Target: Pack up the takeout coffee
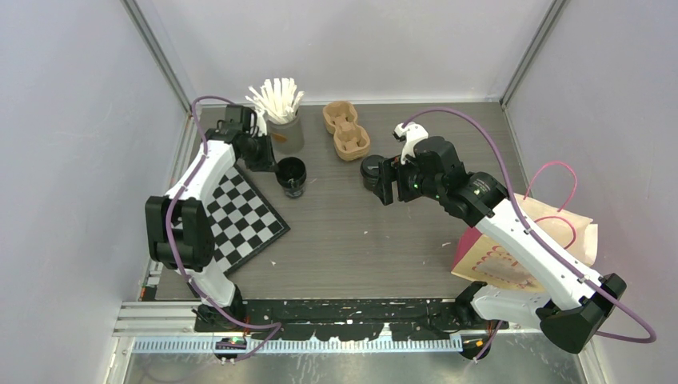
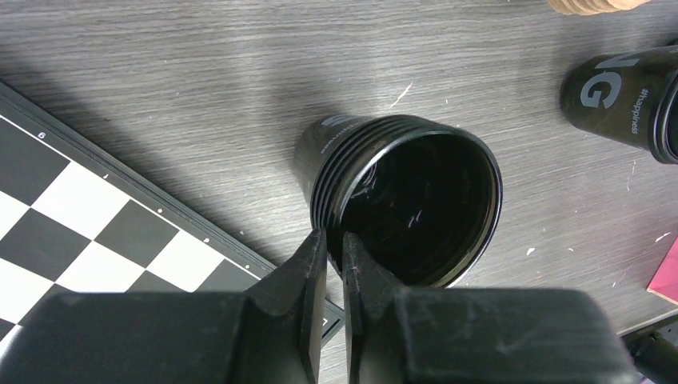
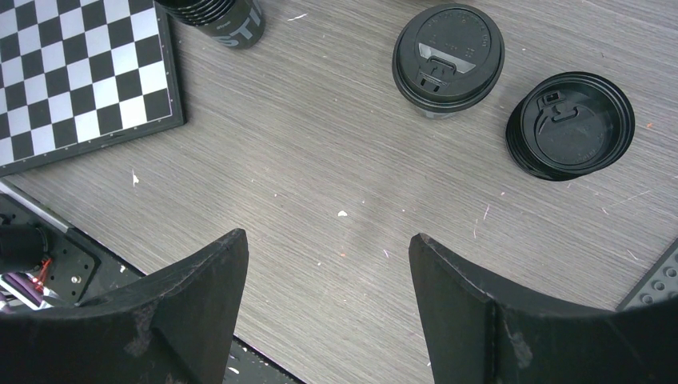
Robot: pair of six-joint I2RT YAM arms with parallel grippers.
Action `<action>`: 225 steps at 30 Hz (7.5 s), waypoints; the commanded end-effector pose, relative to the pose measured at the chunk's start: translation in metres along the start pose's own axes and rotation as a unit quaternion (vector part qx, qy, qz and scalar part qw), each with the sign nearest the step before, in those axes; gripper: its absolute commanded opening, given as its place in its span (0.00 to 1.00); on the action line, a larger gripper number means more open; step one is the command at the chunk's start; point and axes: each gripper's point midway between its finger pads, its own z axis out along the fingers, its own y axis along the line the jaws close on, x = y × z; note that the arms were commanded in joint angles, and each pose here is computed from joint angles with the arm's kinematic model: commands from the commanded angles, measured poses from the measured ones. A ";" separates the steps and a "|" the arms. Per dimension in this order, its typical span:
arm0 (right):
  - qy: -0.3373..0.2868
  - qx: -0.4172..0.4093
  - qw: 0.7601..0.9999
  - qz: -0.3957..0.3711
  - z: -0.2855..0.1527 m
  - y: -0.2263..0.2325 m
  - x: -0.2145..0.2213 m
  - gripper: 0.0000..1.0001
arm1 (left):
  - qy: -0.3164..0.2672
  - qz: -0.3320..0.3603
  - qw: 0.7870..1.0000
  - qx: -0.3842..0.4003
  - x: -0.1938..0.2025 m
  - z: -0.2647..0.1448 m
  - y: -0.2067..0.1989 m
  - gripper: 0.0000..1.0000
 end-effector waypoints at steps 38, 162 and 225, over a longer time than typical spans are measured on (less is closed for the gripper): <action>-0.032 -0.016 0.999 -0.005 -0.006 0.007 -0.015 0.78 | 0.010 0.046 0.999 -0.012 -0.013 -0.016 -0.017 0.00; 0.069 0.302 0.949 0.053 0.117 -0.157 -0.005 0.60 | -0.138 0.218 0.950 0.175 0.180 -0.154 -0.108 1.00; 0.141 0.393 0.903 0.104 0.145 -0.236 0.029 0.45 | -0.192 0.218 0.938 0.188 0.181 -0.176 -0.100 1.00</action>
